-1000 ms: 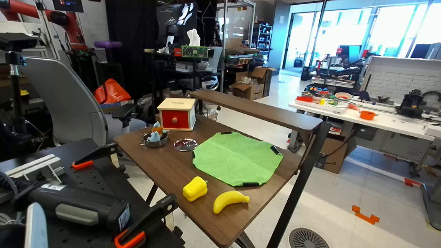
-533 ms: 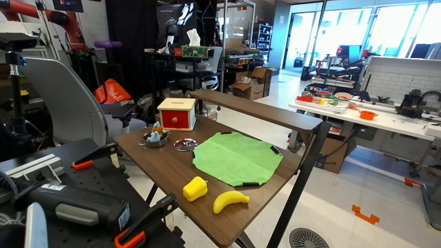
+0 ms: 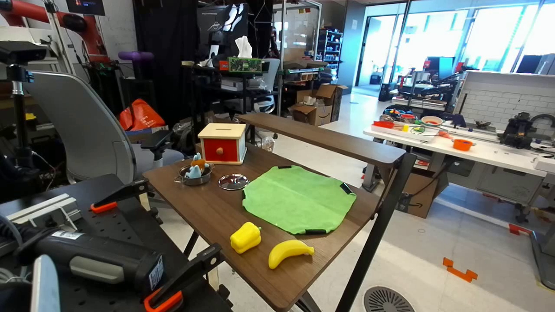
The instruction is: Fold one corner of the green towel on the table.
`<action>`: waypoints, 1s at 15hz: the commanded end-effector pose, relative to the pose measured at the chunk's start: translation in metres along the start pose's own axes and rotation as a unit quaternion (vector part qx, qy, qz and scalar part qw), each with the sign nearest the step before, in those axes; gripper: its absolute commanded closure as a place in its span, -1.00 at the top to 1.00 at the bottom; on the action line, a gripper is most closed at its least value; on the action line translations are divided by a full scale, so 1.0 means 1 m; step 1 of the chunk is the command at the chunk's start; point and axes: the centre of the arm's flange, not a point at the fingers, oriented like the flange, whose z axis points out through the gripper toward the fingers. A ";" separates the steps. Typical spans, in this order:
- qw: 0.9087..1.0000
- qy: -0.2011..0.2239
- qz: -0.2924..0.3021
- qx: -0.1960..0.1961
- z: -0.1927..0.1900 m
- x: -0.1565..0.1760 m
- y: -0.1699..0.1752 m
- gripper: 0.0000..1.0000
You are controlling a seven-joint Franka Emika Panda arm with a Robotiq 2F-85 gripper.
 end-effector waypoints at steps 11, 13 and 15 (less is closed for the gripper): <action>0.985 -0.012 0.171 0.022 0.113 0.133 0.073 1.00; 0.979 0.005 0.204 0.020 0.138 0.153 0.087 1.00; 0.973 0.011 0.228 0.027 0.166 0.173 0.100 1.00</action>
